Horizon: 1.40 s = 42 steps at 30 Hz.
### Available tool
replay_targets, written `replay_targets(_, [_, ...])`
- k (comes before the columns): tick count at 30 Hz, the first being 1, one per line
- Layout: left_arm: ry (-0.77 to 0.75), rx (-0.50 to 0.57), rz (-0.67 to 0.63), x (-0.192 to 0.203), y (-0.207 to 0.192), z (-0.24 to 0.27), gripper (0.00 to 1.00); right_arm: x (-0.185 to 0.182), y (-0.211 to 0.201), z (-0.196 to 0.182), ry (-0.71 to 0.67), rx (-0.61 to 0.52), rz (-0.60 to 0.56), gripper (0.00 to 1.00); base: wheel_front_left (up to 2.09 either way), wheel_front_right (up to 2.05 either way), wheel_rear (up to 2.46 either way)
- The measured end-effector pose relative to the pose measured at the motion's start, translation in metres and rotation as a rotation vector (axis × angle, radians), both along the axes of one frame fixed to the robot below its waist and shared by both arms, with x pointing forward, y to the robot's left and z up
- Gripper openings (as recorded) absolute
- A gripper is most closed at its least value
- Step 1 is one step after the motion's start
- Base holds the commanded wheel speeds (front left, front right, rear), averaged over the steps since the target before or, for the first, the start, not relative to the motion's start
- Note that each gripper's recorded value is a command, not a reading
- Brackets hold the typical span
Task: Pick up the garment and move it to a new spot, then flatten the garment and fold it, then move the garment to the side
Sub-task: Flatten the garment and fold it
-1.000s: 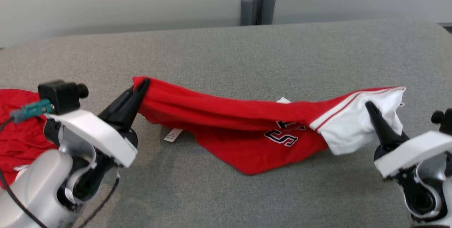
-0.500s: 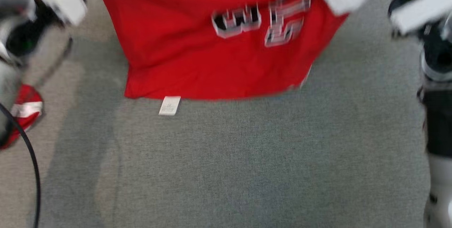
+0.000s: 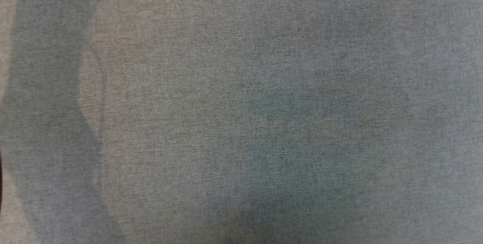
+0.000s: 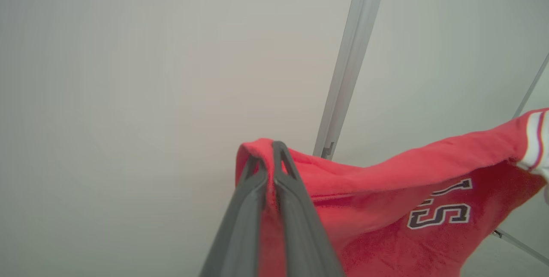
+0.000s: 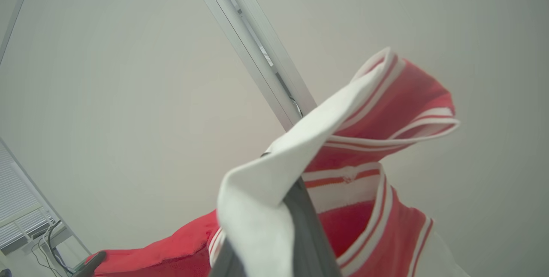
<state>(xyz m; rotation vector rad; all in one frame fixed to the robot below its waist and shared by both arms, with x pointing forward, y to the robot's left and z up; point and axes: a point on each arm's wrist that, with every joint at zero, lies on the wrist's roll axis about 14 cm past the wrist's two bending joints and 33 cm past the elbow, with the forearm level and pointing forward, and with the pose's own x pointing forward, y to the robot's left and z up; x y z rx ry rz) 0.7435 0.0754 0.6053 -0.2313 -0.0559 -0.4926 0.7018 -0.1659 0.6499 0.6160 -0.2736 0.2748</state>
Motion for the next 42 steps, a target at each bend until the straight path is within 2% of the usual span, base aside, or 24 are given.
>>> replay_targets(2, [0.014, -0.017, -0.013, -0.002, -0.006, -0.002, 0.00, 0.001, 0.002, -0.009, 0.025, 0.000, 0.009, 0.00, 0.00, 0.00, 0.00])
replay_targets(4, [0.021, 0.013, -0.041, -0.009, -0.012, -0.004, 0.00, 0.000, 0.005, -0.016, 0.051, 0.025, 0.025, 0.00, 0.00, 0.00, 0.00])
replay_targets(7, [0.116, 0.034, -0.078, -0.025, -0.017, -0.038, 0.00, -0.007, 0.004, -0.055, 0.152, 0.031, 0.038, 0.00, 0.00, 0.00, 0.00])
replay_targets(12, [0.341, 0.078, -0.127, -0.069, -0.011, -0.116, 0.00, -0.040, 0.006, -0.130, 0.332, 0.027, 0.061, 0.00, 0.00, 0.00, 0.00])
replay_targets(17, [0.446, 0.036, -0.153, -0.114, -0.005, -0.141, 0.00, -0.082, 0.008, -0.174, 0.457, 0.048, 0.079, 0.00, 0.00, 0.00, 0.00])
replay_targets(26, [0.516, -0.013, -0.197, -0.202, -0.004, -0.148, 0.00, -0.160, 0.010, -0.196, 0.579, 0.090, 0.110, 0.00, 0.00, 0.00, 0.00])
replay_targets(28, [0.529, -0.018, -0.210, -0.225, -0.005, -0.149, 0.00, -0.177, 0.007, -0.196, 0.594, 0.104, 0.110, 0.14, 0.00, 0.00, 0.00])
replay_targets(31, [0.548, -0.033, -0.213, -0.255, -0.006, -0.147, 0.00, -0.201, -0.002, -0.197, 0.618, 0.117, 0.098, 0.18, 0.00, 0.00, 0.00])
replay_targets(36, [0.571, -0.038, -0.197, -0.299, -0.003, -0.146, 0.00, -0.235, -0.005, -0.200, 0.659, 0.120, 0.113, 0.18, 0.00, 0.00, 0.00])
replay_targets(37, [0.581, -0.041, -0.198, -0.308, -0.004, -0.147, 0.00, -0.240, -0.005, -0.201, 0.667, 0.121, 0.116, 0.28, 0.00, 0.00, 0.00])
replay_targets(38, [0.586, -0.049, -0.201, -0.317, -0.006, -0.147, 0.00, -0.245, -0.006, -0.202, 0.674, 0.128, 0.117, 0.45, 0.00, 0.00, 0.00])
replay_targets(39, [0.589, -0.054, -0.204, -0.324, -0.008, -0.146, 0.00, -0.250, -0.007, -0.202, 0.679, 0.133, 0.115, 0.93, 0.00, 0.00, 0.00])
replay_targets(40, [0.594, -0.053, -0.206, -0.332, -0.008, -0.145, 0.00, -0.255, -0.008, -0.204, 0.689, 0.135, 0.116, 1.00, 0.00, 0.00, 0.00])
replay_targets(42, [0.603, -0.047, -0.204, -0.345, -0.007, -0.146, 0.00, -0.264, -0.009, -0.207, 0.700, 0.150, 0.114, 1.00, 0.00, 0.00, 0.00])
